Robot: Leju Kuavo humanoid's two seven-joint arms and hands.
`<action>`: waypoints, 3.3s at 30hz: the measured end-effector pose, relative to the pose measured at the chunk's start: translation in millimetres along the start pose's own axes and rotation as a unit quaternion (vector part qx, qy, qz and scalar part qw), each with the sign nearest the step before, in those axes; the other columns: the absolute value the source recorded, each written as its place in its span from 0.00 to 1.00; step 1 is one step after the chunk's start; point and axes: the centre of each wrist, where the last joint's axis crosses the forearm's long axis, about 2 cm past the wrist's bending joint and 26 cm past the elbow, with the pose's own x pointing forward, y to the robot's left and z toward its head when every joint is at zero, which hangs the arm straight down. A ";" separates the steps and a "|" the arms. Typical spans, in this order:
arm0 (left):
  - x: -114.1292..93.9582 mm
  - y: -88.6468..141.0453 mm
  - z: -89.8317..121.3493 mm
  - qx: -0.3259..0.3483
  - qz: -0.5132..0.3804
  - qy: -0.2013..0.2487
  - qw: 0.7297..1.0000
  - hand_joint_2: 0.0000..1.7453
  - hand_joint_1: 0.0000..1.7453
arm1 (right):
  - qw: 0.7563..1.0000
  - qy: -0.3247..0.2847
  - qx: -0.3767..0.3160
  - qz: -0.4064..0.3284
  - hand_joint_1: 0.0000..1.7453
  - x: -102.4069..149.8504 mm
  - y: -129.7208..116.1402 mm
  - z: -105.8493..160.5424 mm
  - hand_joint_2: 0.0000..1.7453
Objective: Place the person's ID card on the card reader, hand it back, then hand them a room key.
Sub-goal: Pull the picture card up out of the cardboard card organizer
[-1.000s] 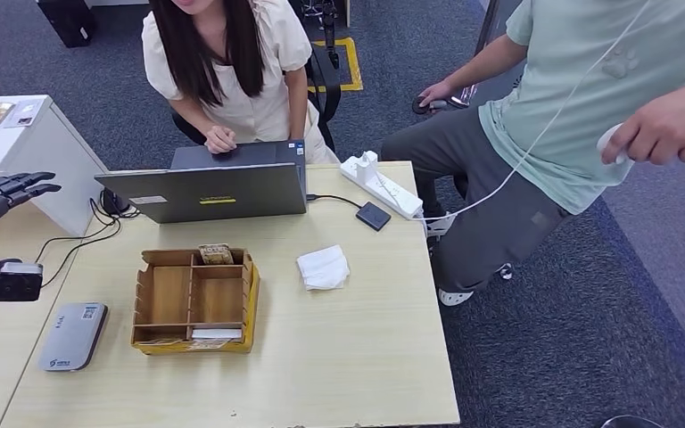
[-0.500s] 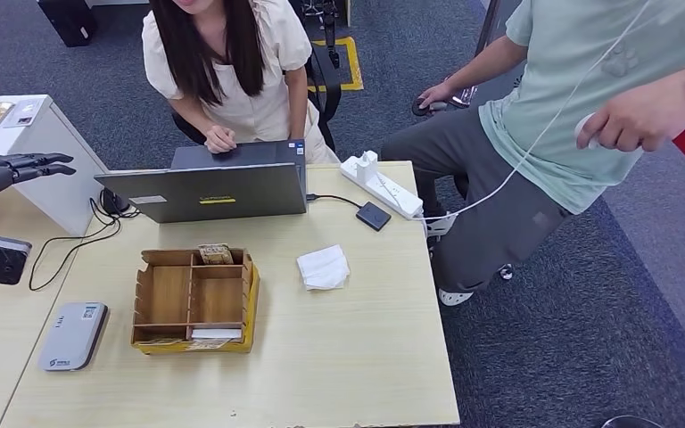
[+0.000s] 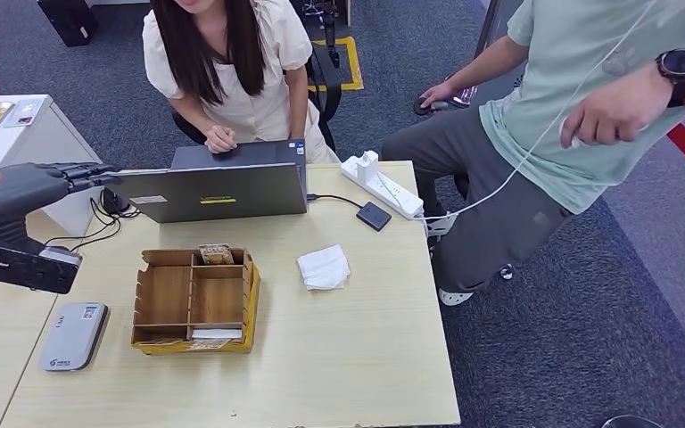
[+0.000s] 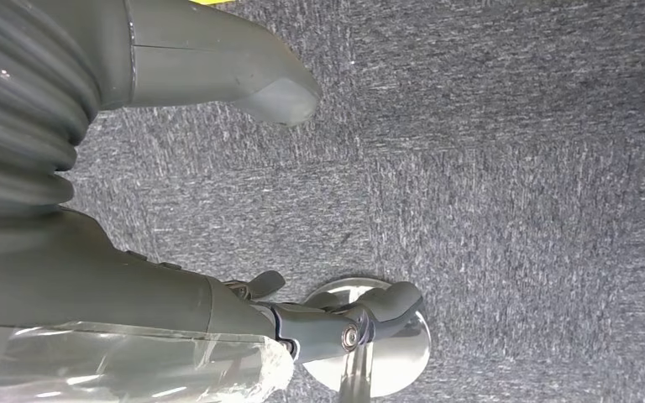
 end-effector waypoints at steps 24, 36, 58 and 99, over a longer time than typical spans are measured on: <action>11.3 20.8 -32.0 -0.040 -0.138 0.065 0.987 1.00 0.00 | 1.000 0.008 -0.001 -0.005 0.00 -1.9 0.3 1.4 1.00; 10.2 18.0 -39.4 -0.047 -0.129 0.056 0.989 1.00 0.00 | 1.000 0.014 -0.006 -0.011 0.00 -5.0 -0.9 3.1 1.00; 26.5 21.4 -50.7 -0.016 -0.053 -0.031 0.998 1.00 0.00 | 1.000 0.012 -0.016 -0.021 0.00 -7.1 -2.3 4.1 1.00; 63.3 -78.2 -49.7 0.068 -0.106 -0.020 0.992 1.00 0.00 | 0.998 0.030 -0.035 -0.038 0.00 -19.9 -5.1 15.0 1.00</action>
